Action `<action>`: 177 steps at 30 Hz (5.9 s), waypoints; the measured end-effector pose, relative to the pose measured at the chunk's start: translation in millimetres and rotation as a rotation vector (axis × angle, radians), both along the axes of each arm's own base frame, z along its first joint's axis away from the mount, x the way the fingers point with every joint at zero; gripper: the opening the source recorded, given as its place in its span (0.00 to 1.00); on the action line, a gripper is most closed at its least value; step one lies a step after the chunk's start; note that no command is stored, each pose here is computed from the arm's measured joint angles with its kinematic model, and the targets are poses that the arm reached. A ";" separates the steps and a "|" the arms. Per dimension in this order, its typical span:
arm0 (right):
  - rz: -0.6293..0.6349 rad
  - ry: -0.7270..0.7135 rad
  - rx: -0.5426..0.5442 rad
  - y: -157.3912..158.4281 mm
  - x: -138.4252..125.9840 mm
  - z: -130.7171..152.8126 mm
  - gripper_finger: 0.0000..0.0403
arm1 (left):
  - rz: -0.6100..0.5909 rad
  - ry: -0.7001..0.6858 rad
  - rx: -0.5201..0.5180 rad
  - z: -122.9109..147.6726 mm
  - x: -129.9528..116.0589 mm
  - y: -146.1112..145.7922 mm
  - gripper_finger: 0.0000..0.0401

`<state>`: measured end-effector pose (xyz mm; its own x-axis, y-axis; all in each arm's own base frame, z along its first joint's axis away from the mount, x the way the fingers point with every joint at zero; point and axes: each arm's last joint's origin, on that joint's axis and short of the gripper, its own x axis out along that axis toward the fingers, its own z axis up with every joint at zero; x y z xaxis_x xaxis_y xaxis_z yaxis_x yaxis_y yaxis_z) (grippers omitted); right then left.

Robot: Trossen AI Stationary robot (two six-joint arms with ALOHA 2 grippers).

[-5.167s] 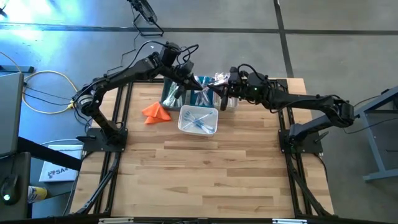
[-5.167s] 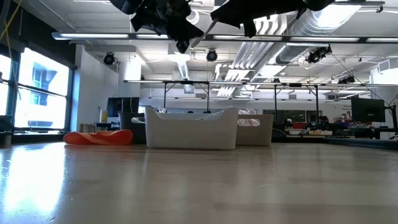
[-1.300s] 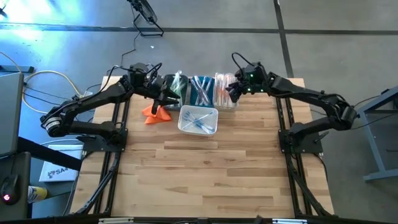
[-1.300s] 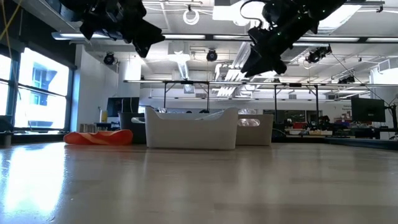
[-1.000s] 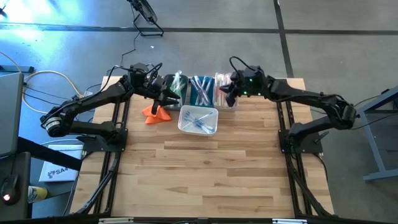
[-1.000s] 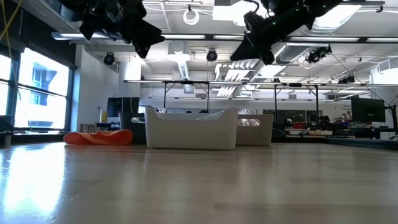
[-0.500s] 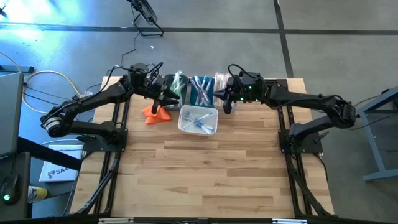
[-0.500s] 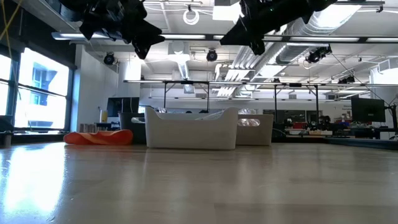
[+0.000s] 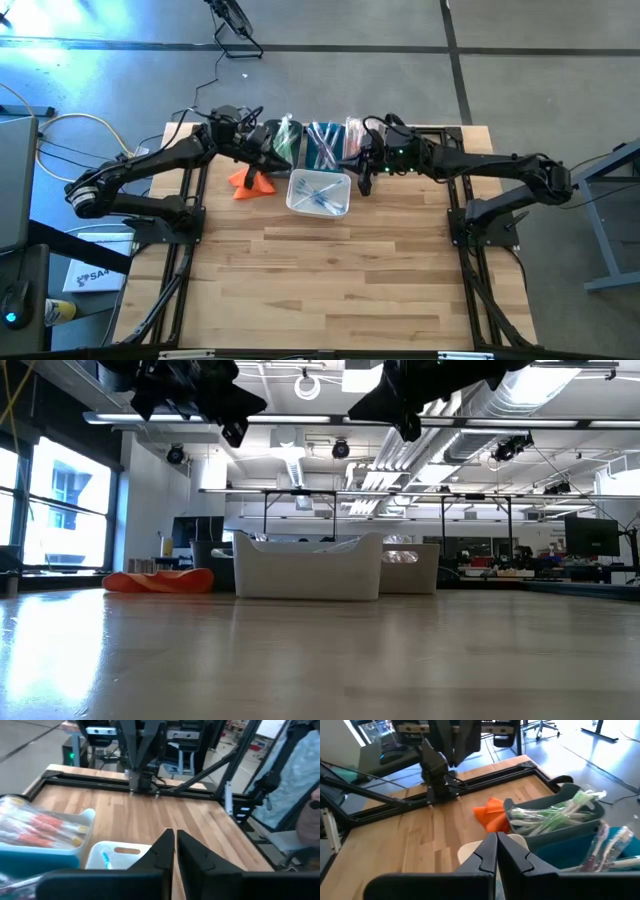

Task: Pick & Place Toothbrushes
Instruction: Return to Home Position

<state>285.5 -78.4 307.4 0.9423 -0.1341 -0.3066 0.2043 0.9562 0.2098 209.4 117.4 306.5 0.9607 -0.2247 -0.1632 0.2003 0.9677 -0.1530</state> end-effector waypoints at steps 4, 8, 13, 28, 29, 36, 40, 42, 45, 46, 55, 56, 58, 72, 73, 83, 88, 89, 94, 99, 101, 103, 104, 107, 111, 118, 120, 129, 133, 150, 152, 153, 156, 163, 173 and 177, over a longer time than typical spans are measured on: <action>-0.004 -0.004 0.086 7.0 1.6 -0.7 0.01 | -0.028 0.006 -0.034 -0.1 0.6 -2.3 0.07; 0.012 -0.006 0.099 12.7 3.0 -0.6 0.01 | -0.033 0.035 -0.057 -4.0 0.9 -1.7 0.08; 0.052 0.001 0.000 15.6 3.8 -0.1 0.01 | -0.017 0.025 0.015 -4.6 1.1 -0.5 0.08; 0.132 -0.042 0.091 30.7 -6.5 13.4 0.01 | -0.166 -0.018 0.117 8.2 3.8 -49.4 0.08; 0.139 -0.049 0.088 32.5 -7.9 15.4 0.01 | -0.161 -0.014 0.129 10.3 -0.3 -53.2 0.08; 0.166 -0.080 0.063 50.2 -18.1 27.4 0.01 | -0.162 -0.061 0.195 15.7 -36.5 -80.0 0.08; 0.169 -0.092 0.041 57.9 -25.1 33.4 0.01 | -0.071 -0.128 0.204 7.8 -61.0 -88.1 0.08; 0.179 -0.112 0.037 60.9 -30.3 38.6 0.01 | -0.019 -0.157 0.194 3.1 -73.2 -90.4 0.08; 0.201 -0.127 0.028 66.4 -36.4 43.7 0.01 | 0.046 -0.187 0.182 -4.2 -89.0 -93.7 0.08; 0.208 -0.128 0.027 68.3 -39.4 45.3 0.01 | 0.057 -0.196 0.178 -6.2 -94.2 -95.1 0.08; 0.166 -0.151 -0.016 81.4 -60.1 57.3 0.01 | 0.161 -0.279 0.195 -19.4 -142.1 -107.2 0.08; 0.166 -0.161 -0.023 82.7 -62.0 59.0 0.01 | 0.176 -0.289 0.194 -20.8 -146.4 -108.1 0.08; 0.172 -0.181 -0.028 84.9 -66.4 62.7 0.01 | 0.197 -0.310 0.189 -23.1 -153.1 -109.7 0.08; 0.153 -0.211 -0.032 86.3 -97.6 75.3 0.01 | 0.288 -0.254 0.157 -33.7 -162.9 -110.0 0.08; 0.138 -0.213 -0.035 85.6 -103.0 76.8 0.01 | 0.288 -0.249 0.151 -34.1 -162.9 -110.0 0.08; 0.058 -0.313 -0.052 81.3 -144.5 56.2 0.01 | 0.271 -0.246 0.147 -34.4 -163.0 -110.5 0.08; 0.055 -0.374 -0.043 80.3 -166.7 41.1 0.01 | 0.269 -0.247 0.147 -34.4 -163.0 -110.6 0.08; 0.055 -0.386 -0.042 80.1 -170.5 37.7 0.01 | 0.269 -0.246 0.147 -34.4 -163.0 -110.6 0.08; 0.053 -0.453 -0.042 79.3 -187.7 17.6 0.01 | 0.268 -0.247 0.147 -34.4 -163.0 -110.6 0.08; 0.051 -0.528 -0.043 78.5 -203.1 -1.3 0.01 | 0.264 -0.237 0.143 -35.2 -162.9 -110.7 0.08; 0.051 -0.552 -0.043 78.3 -208.8 -7.1 0.01 | 0.263 -0.229 0.138 -36.0 -162.9 -110.7 0.08; 0.050 -0.579 -0.043 78.0 -214.3 -11.3 0.01 | 0.263 -0.229 0.136 -36.0 -162.9 -110.7 0.08; 0.049 -0.590 -0.043 77.9 -216.9 -13.2 0.01 | 0.263 -0.229 0.136 -36.0 -162.9 -110.7 0.08; 0.048 -0.619 -0.042 77.6 -222.9 -19.0 0.01 | 0.263 -0.229 0.136 -36.0 -162.9 -110.7 0.08; 0.048 -0.629 -0.046 77.5 -225.9 -31.6 0.01 | 0.263 -0.227 0.136 -36.1 -162.9 -110.7 0.08; -0.019 -0.627 -0.039 75.9 -217.9 -48.6 0.01 | 0.263 -0.221 0.136 -36.6 -163.0 -110.7 0.08; -0.027 -0.601 -0.021 75.9 -214.2 -56.6 0.01 | 0.262 -0.213 0.137 -37.4 -163.0 -110.7 0.08; 0.004 -0.505 -0.062 77.2 -202.2 -85.8 0.01 | 0.261 -0.190 0.135 -50.7 -154.6 -108.1 0.08; 0.038 -0.498 -0.098 78.3 -197.9 -96.5 0.01 | 0.273 -0.179 0.141 -68.3 -144.0 -104.5 0.08; 0.095 -0.384 -0.151 80.0 -188.4 -133.3 0.01 | 0.305 -0.122 0.143 -115.5 -124.3 -97.3 0.08; 0.097 -0.367 -0.152 80.1 -188.2 -135.0 0.01 | 0.303 -0.111 0.150 -120.3 -123.1 -96.9 0.08; 0.097 -0.366 -0.158 80.1 -188.2 -135.0 0.01 | 0.303 -0.103 0.151 -123.8 -122.2 -96.6 0.08; 0.100 -0.359 -0.178 80.0 -188.2 -135.5 0.01 | 0.306 -0.111 0.153 -130.5 -119.7 -95.8 0.08; 0.035 -0.330 -0.225 78.0 -187.9 -137.1 0.01 | 0.339 -0.092 0.159 -132.1 -119.0 -94.5 0.08; 0.041 -0.302 -0.232 78.1 -186.4 -139.5 0.01 | 0.363 -0.070 0.159 -134.2 -118.3 -93.6 0.08; 0.041 -0.300 -0.232 78.1 -186.3 -139.7 0.01 | 0.363 -0.069 0.159 -134.5 -118.3 -93.6 0.08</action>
